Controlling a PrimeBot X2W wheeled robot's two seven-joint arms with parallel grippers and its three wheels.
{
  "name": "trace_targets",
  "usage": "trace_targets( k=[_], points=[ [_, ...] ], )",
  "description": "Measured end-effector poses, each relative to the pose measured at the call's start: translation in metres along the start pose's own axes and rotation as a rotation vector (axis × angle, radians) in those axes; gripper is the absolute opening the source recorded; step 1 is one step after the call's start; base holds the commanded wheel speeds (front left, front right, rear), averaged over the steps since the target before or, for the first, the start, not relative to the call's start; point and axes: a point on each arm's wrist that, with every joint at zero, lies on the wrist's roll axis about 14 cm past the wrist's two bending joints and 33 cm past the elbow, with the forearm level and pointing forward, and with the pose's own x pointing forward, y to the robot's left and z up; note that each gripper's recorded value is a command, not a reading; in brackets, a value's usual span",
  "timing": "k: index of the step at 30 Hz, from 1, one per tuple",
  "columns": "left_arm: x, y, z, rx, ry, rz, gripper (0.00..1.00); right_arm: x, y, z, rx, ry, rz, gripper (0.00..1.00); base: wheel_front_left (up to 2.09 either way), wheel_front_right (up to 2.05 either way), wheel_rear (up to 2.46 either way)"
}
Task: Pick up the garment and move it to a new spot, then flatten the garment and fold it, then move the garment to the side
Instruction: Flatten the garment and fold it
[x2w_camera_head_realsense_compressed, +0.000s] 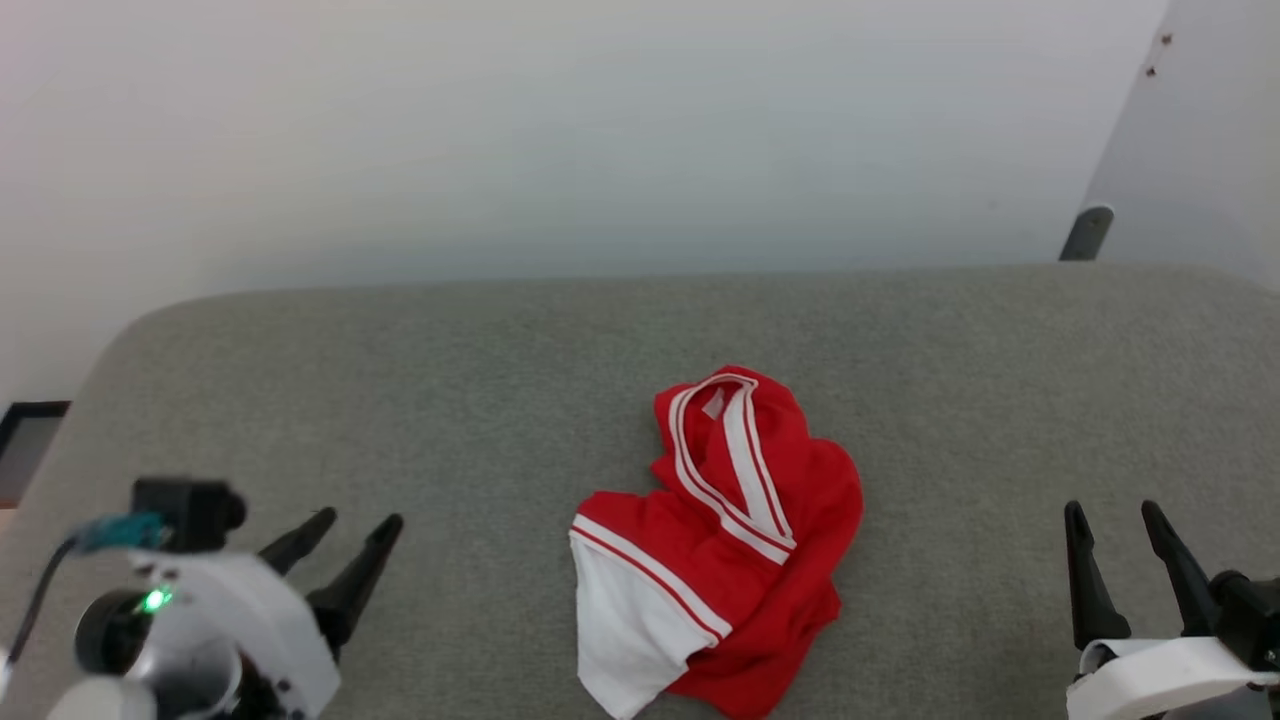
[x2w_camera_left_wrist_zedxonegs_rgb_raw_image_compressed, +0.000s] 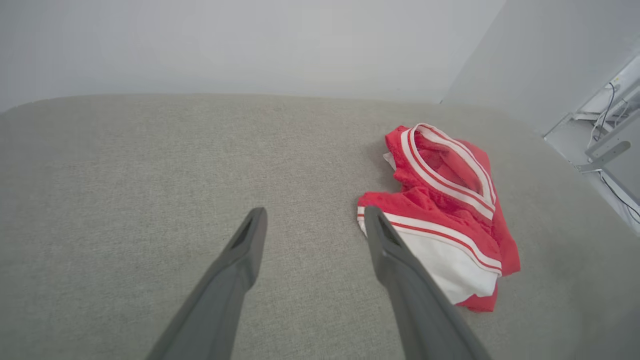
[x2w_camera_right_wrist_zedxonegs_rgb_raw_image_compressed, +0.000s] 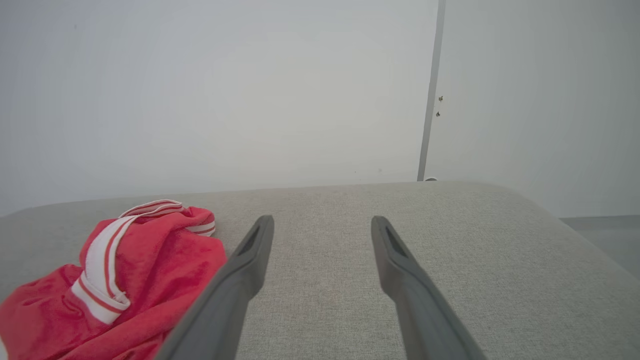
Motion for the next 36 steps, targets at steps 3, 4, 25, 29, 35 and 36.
trace_targets(
  k=[3,4,25,29,35,36],
  points=[
    [0.016,-0.010,-0.009,-0.009,0.108,-0.027,1.00,0.001,-0.004,-0.002,0.009,-0.001,-0.018,1.00,0.00,0.00,0.00],
    [0.020,-0.014,-0.015,-0.009,0.157,-0.037,1.00,0.000,-0.005,-0.002,0.011,0.000,-0.025,1.00,0.00,0.00,0.00],
    [0.062,-0.061,-0.117,-0.055,0.767,-0.167,1.00,0.003,-0.039,-0.014,0.011,0.021,-0.141,1.00,0.00,0.00,0.00],
    [0.067,-0.062,-0.128,-0.039,0.813,-0.171,1.00,0.006,-0.040,-0.016,0.014,0.023,-0.149,1.00,0.00,0.00,0.00],
    [0.074,-0.063,-0.142,-0.051,0.849,-0.176,1.00,0.007,-0.042,-0.019,0.016,0.032,-0.158,1.00,0.00,0.00,0.00],
    [0.075,-0.063,-0.143,-0.050,0.848,-0.176,1.00,0.008,-0.042,-0.019,0.015,0.032,-0.159,1.00,0.00,0.00,0.00]
  ],
)
